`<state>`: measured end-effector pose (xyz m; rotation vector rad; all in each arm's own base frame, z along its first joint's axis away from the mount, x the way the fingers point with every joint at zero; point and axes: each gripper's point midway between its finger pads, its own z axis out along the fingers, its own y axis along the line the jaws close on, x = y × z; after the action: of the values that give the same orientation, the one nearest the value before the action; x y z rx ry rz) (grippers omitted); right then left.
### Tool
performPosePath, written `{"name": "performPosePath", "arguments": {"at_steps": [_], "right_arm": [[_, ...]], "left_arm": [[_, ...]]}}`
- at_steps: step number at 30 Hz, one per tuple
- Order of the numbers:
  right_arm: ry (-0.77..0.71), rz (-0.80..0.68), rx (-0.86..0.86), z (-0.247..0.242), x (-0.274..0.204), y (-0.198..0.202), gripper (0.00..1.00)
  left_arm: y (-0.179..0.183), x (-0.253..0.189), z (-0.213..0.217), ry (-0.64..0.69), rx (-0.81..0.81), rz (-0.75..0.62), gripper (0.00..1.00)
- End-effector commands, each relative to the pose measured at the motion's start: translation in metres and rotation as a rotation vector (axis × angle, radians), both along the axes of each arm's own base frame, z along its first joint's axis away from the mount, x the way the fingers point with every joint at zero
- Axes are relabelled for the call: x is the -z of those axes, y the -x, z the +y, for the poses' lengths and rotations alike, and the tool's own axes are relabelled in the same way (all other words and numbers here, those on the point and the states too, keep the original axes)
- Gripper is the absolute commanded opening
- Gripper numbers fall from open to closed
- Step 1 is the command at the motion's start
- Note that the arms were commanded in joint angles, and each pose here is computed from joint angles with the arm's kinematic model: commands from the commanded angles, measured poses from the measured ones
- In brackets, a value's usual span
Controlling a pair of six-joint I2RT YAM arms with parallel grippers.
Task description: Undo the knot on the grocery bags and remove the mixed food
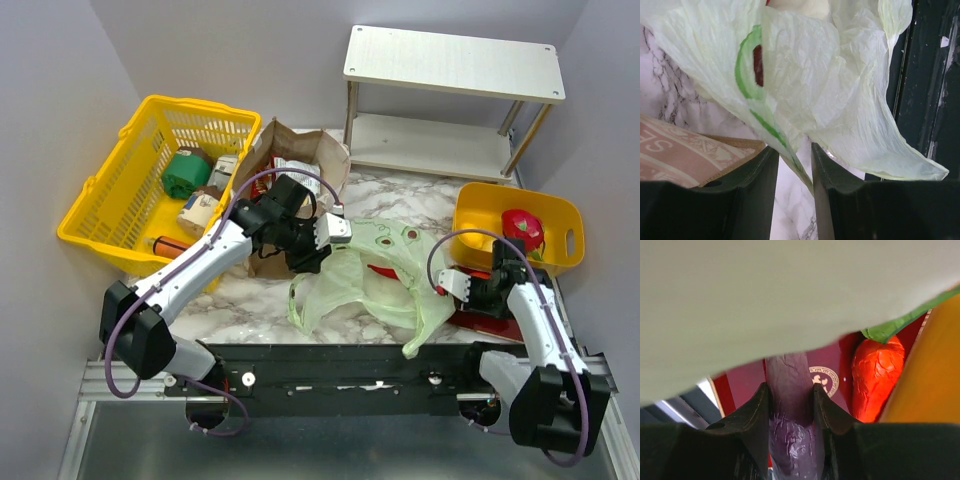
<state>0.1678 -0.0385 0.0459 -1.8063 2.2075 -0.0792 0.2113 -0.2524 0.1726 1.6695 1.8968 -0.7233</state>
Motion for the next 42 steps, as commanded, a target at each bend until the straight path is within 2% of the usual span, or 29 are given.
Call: {"name": "performPosePath", "arguments": {"at_steps": [1,5,8,13,15,16,17,18,20,23,25,27,29,30,32,33,34,35,36,37,40,42], "right_arm": [[0.001,-0.044,0.042,-0.011,0.008,-0.028,0.00],[-0.028,-0.089,0.115,-0.015,0.000,-0.055,0.03],[-0.017,-0.069,0.101,-0.016,0.004,-0.055,0.12],[0.021,-0.083,0.097,-0.023,0.007,-0.055,0.13],[0.018,-0.074,0.113,-0.023,0.010,-0.052,0.26],[0.016,-0.070,0.123,-0.023,0.010,-0.051,0.39],[0.015,-0.073,0.132,-0.023,0.009,-0.051,0.66],[0.006,-0.076,0.159,-0.023,0.007,-0.051,0.99],[-0.013,-0.109,0.197,-0.021,-0.006,-0.055,1.00],[-0.128,-0.185,0.256,-0.005,-0.055,-0.063,1.00],[-0.264,-0.270,0.277,0.017,-0.106,-0.067,1.00],[-0.406,-0.291,0.244,0.045,-0.136,-0.060,1.00],[-0.504,-0.373,0.201,0.063,-0.175,-0.059,1.00],[-0.609,-0.369,0.175,0.082,-0.188,-0.055,1.00],[-0.714,-0.384,0.133,0.102,-0.215,-0.052,1.00],[-0.808,-0.330,0.101,0.124,-0.225,-0.045,1.00],[-0.840,-0.299,0.070,0.135,-0.231,-0.043,0.99],[-0.860,-0.255,0.038,0.147,-0.237,-0.045,0.97],[-0.852,-0.193,-0.039,0.169,-0.236,-0.036,0.87],[-0.837,-0.170,-0.076,0.178,-0.234,-0.034,0.83],[-0.779,-0.143,-0.218,0.202,-0.218,-0.033,0.75],[-0.699,-0.093,-0.341,0.214,-0.198,-0.024,0.66]], "left_arm": [[-0.006,-0.015,-0.007,0.033,-0.006,-0.015,0.43],[-0.007,-0.014,-0.008,0.034,-0.011,-0.003,0.44],[-0.008,-0.012,-0.009,0.031,-0.013,-0.003,0.44],[-0.009,-0.011,-0.009,0.030,-0.013,-0.005,0.44],[-0.009,-0.009,-0.008,0.028,-0.017,-0.003,0.44],[-0.008,-0.008,-0.008,0.025,-0.017,-0.004,0.44],[-0.008,-0.008,-0.008,0.026,-0.020,-0.001,0.45],[-0.008,-0.009,-0.007,0.027,-0.021,-0.001,0.45],[-0.008,-0.010,-0.007,0.026,-0.022,-0.002,0.45],[-0.009,-0.010,-0.007,0.021,-0.021,-0.002,0.45],[-0.009,-0.007,-0.009,0.017,-0.018,0.007,0.45],[-0.011,-0.007,-0.011,0.022,-0.030,0.019,0.45],[-0.014,-0.005,-0.015,0.030,-0.038,0.033,0.45],[-0.014,-0.005,-0.017,0.034,-0.043,0.044,0.45],[-0.013,-0.007,-0.022,0.054,-0.045,0.070,0.45],[-0.012,-0.008,-0.024,0.058,-0.044,0.078,0.44],[-0.012,-0.008,-0.025,0.061,-0.048,0.092,0.44],[-0.013,-0.007,-0.026,0.063,-0.055,0.096,0.44],[-0.015,-0.007,-0.027,0.064,-0.069,0.100,0.44],[-0.018,-0.007,-0.028,0.067,-0.096,0.105,0.43],[-0.020,-0.007,-0.032,0.085,-0.143,0.128,0.35],[-0.018,-0.007,-0.034,0.097,-0.146,0.151,0.26]]}}
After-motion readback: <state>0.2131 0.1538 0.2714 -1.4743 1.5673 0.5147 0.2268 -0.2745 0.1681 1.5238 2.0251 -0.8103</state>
